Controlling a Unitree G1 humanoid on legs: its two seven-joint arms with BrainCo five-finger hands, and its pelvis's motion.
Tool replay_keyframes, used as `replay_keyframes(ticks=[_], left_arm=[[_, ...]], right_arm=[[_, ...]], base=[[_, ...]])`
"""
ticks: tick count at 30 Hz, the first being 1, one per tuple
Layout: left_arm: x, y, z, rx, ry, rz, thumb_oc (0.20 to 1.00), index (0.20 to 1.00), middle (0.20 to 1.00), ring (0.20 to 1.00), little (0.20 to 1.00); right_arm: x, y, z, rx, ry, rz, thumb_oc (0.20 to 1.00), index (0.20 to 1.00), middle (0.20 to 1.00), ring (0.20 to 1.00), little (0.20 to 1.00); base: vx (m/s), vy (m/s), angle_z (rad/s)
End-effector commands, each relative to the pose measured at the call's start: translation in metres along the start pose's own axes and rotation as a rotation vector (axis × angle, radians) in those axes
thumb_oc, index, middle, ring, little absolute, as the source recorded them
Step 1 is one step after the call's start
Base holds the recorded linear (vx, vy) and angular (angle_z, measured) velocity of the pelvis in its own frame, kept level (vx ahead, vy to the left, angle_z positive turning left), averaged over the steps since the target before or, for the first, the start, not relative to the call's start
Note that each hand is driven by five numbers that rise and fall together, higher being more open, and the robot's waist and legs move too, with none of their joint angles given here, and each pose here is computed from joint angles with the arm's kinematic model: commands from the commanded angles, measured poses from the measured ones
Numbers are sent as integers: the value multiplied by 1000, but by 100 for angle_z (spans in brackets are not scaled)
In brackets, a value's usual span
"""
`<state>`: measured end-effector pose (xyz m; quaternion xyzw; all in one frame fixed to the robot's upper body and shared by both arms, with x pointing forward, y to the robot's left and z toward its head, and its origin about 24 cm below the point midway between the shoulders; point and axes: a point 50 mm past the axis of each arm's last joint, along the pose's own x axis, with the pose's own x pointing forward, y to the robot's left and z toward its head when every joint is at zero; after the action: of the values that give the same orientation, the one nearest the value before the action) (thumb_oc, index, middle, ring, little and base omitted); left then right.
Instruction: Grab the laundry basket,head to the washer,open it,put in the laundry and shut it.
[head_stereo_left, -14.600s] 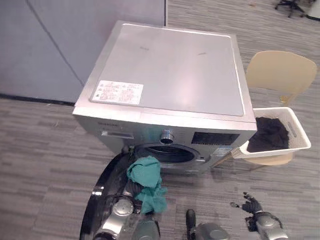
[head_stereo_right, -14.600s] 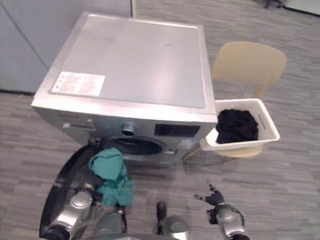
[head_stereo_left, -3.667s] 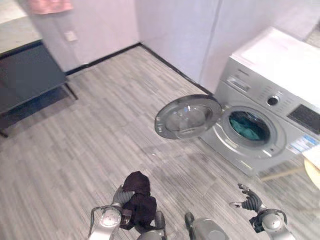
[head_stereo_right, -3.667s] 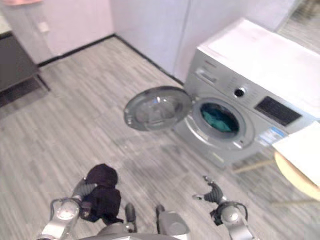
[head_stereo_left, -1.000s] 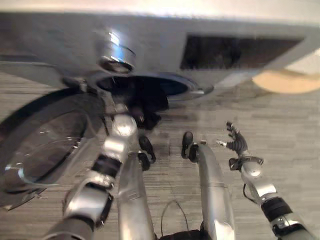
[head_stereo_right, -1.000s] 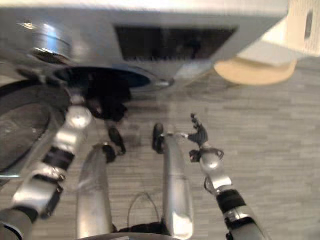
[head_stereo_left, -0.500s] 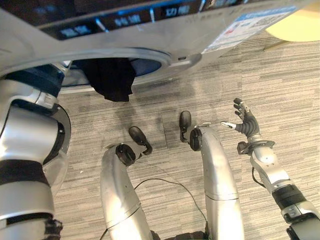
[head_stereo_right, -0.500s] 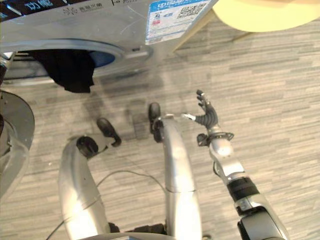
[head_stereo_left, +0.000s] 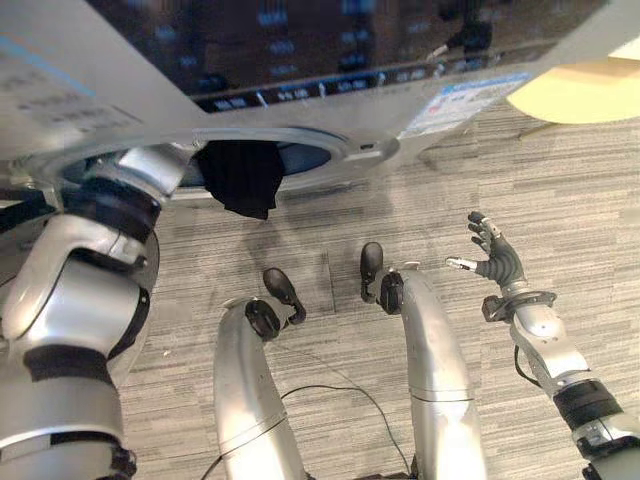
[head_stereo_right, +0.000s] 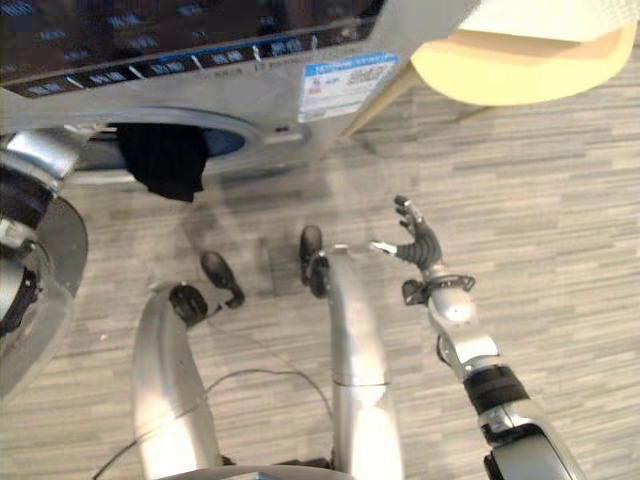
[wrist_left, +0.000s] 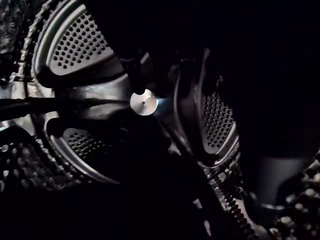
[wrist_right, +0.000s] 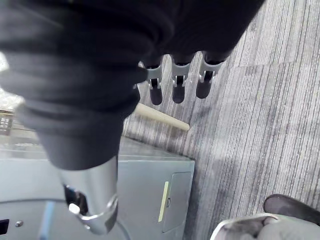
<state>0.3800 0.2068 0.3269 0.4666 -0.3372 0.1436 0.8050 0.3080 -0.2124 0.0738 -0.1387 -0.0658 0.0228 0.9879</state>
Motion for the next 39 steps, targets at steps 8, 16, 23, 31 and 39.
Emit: replay_keyframes(ticks=[8,16,23,31,39], left_arm=[[-59,-38,-48,299,49,-142,1000,1000,1000,1000,1000],[-45,-57,-58,698,34,-368,1000,1000,1000,1000,1000],[4,-49,-17,897,-65,-371,200,200,200,200,200],[7,-40,-5,684,-84,-268,200,200,200,200,200],[8,15,-14,168,59,142,200,200,200,200,200]], right_arm=[[-8,-7,-5,-23,-8,-53,1000,1000,1000,1000,1000],[5,-26,23,-74,-97,-45,1000,1000,1000,1000,1000],[6,-24,52,-42,-212,32,1000,1000,1000,1000,1000],[3,-25,50,-41,-219,3,1000,1000,1000,1000,1000],[-4,-17,31,-22,-166,-57,1000,1000,1000,1000,1000]], base=[[-25,15,13],[-7,23,-1],[4,7,-3],[1,7,-4],[-2,1,-1]])
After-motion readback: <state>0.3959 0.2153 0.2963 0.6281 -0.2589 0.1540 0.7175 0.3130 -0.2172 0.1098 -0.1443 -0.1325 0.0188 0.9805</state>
